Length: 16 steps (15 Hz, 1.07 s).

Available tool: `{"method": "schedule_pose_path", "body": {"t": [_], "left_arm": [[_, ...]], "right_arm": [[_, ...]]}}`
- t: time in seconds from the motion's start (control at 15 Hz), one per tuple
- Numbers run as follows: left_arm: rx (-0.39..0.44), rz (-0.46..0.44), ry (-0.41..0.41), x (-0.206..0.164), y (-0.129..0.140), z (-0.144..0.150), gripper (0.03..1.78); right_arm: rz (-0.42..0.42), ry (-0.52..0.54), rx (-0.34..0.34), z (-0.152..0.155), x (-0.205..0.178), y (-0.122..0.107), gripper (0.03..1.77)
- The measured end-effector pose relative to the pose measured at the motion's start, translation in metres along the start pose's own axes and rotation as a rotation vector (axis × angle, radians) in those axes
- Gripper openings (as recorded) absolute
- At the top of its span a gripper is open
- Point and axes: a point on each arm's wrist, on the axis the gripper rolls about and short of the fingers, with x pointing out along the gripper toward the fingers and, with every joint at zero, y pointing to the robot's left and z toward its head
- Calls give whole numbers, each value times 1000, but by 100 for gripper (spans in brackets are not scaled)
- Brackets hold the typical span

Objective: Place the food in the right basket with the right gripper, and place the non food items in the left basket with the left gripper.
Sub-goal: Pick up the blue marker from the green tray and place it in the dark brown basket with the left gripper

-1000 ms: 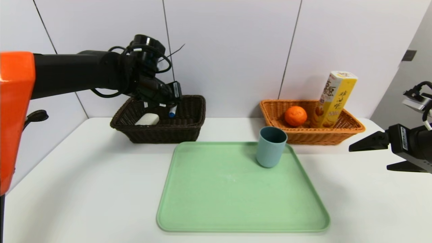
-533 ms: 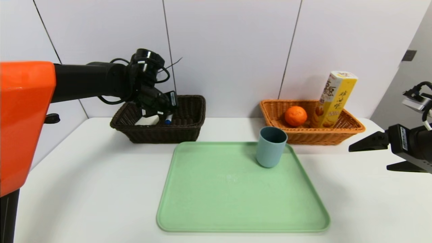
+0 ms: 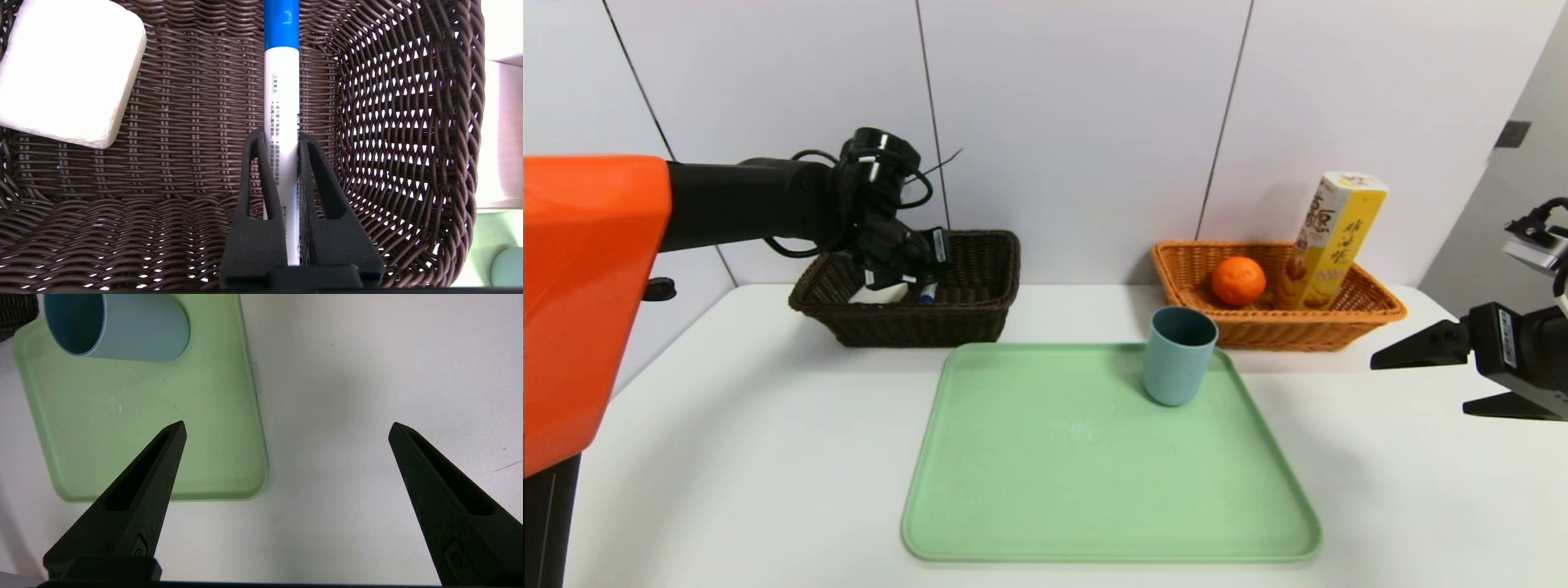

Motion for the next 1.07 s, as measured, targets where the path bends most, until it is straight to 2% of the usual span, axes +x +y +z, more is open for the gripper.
{"method": "schedule_pose_path", "body": {"t": [0.4, 0.47, 0.6, 0.8, 1.07], "left_arm": [[0, 5, 4, 5, 1, -1, 16], [-1, 11, 1, 6, 1, -1, 24], [-1, 16, -3, 6, 1, -1, 58], [-1, 32, -14, 6, 1, -1, 94], [5, 81, -96, -8, -4, 8, 124]], "right_arm": [[3, -13, -2, -3, -5, 0, 171], [4, -15, -2, -4, -6, 0, 171], [6, -19, -3, -4, -7, 0, 171], [8, -23, -5, -5, -9, 0, 171], [6, -20, -5, -9, -10, -1, 171]]}}
